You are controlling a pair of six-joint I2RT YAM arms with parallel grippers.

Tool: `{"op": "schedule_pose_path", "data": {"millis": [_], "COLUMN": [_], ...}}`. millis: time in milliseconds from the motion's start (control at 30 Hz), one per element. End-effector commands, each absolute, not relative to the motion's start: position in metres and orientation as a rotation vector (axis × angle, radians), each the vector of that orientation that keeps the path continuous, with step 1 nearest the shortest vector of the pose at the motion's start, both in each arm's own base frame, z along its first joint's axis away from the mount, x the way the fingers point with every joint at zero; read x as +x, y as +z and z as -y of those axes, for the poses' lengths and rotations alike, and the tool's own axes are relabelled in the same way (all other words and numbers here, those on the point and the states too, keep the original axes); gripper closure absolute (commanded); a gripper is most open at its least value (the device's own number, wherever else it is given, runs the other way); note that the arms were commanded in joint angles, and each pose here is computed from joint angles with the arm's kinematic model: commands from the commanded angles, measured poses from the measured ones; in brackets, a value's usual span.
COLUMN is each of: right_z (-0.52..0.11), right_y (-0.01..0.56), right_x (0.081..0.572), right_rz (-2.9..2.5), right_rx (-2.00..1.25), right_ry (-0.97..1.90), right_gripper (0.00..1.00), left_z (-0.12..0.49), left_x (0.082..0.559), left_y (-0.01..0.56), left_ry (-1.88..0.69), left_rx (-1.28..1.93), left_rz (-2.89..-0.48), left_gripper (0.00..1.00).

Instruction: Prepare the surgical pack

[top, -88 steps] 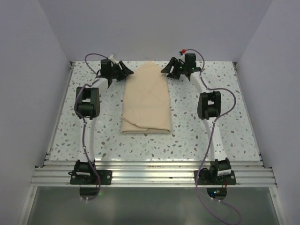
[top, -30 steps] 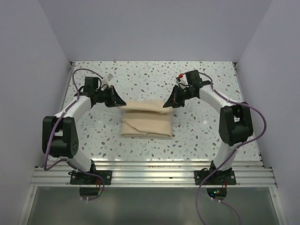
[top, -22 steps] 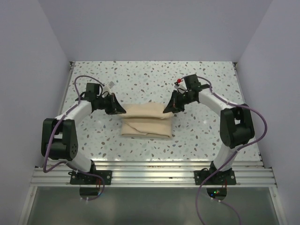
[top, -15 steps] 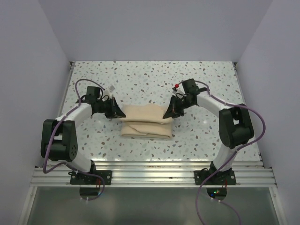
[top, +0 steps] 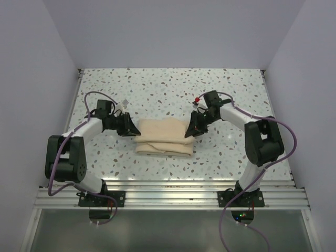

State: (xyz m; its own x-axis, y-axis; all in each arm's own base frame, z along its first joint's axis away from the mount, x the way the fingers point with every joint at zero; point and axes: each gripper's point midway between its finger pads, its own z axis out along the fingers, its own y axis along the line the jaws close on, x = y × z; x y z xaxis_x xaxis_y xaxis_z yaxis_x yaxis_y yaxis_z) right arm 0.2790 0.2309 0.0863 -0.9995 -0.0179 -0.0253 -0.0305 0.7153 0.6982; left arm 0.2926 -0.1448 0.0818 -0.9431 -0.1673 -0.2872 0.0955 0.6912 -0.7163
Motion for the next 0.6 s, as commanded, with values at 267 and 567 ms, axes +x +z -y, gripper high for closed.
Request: {"op": "schedule_pose_path", "data": {"millis": [267,567], "right_z": [-0.224,-0.254], "right_y": [0.13,0.133], "right_x": [0.302,0.362], "right_rz": [-2.796,-2.688], "right_rx": [-0.169,-0.257], "right_ry": [1.084,1.133], "right_gripper": [0.34,0.17], "left_z": [0.142,0.156], "left_x": [0.315,0.369], "left_y": [0.138,0.156], "left_ry": [-1.047,-1.094], "left_rx": [0.109,0.135], "left_rz": [-2.354,-2.277], "left_gripper": [0.6,0.57]}}
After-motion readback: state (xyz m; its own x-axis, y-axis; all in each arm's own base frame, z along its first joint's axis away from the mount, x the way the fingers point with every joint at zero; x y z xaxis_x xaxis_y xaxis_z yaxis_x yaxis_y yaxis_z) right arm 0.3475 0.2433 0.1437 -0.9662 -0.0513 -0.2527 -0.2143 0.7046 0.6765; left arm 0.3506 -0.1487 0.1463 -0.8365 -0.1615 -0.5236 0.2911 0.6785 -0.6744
